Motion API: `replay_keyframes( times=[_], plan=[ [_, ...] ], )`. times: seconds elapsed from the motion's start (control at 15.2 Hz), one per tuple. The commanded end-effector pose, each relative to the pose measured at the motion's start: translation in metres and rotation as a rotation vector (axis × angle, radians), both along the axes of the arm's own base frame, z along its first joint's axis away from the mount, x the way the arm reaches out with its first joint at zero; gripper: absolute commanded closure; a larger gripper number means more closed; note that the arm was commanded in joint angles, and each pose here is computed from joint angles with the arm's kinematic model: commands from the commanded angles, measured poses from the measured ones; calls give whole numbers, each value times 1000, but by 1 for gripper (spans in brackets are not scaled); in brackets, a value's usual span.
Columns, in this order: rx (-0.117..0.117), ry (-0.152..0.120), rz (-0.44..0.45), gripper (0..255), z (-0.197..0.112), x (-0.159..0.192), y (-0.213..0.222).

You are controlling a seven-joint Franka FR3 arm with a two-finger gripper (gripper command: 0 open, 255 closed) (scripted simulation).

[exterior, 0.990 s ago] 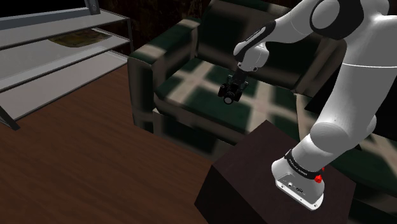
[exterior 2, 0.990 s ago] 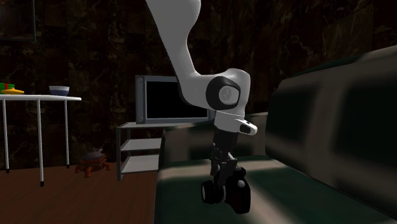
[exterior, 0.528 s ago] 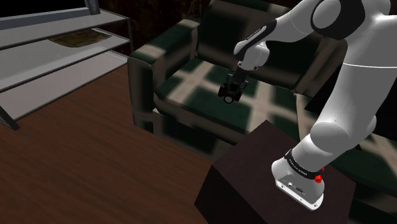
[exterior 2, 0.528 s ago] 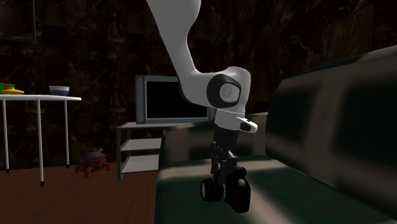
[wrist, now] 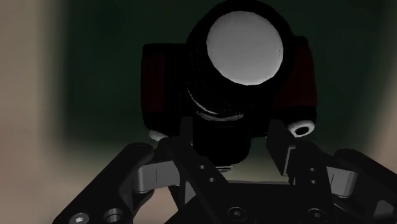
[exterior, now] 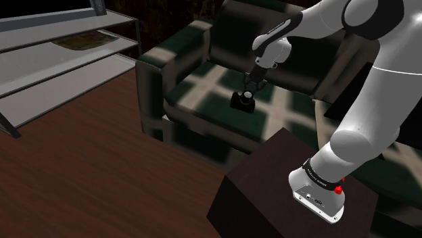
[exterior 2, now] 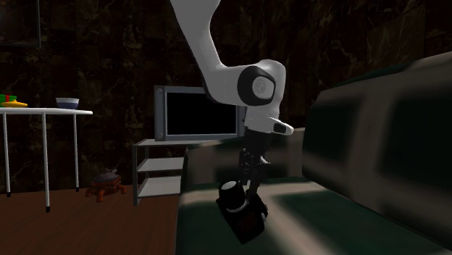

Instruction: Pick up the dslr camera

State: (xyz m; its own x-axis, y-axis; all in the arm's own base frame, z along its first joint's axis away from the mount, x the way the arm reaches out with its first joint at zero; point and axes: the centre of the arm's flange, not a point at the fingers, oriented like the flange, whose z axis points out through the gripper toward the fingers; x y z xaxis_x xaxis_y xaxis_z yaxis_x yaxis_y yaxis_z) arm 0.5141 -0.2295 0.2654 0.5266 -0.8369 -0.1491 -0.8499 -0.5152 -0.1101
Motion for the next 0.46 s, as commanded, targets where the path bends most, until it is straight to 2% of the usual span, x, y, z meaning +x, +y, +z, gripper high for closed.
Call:
replay_keyframes(
  times=[0.0,0.26,0.4],
  plan=[
    [0,-1,0,255,11,0,0],
    [0,-1,0,255,32,0,0],
    [0,-1,0,255,33,0,0]
  ],
)
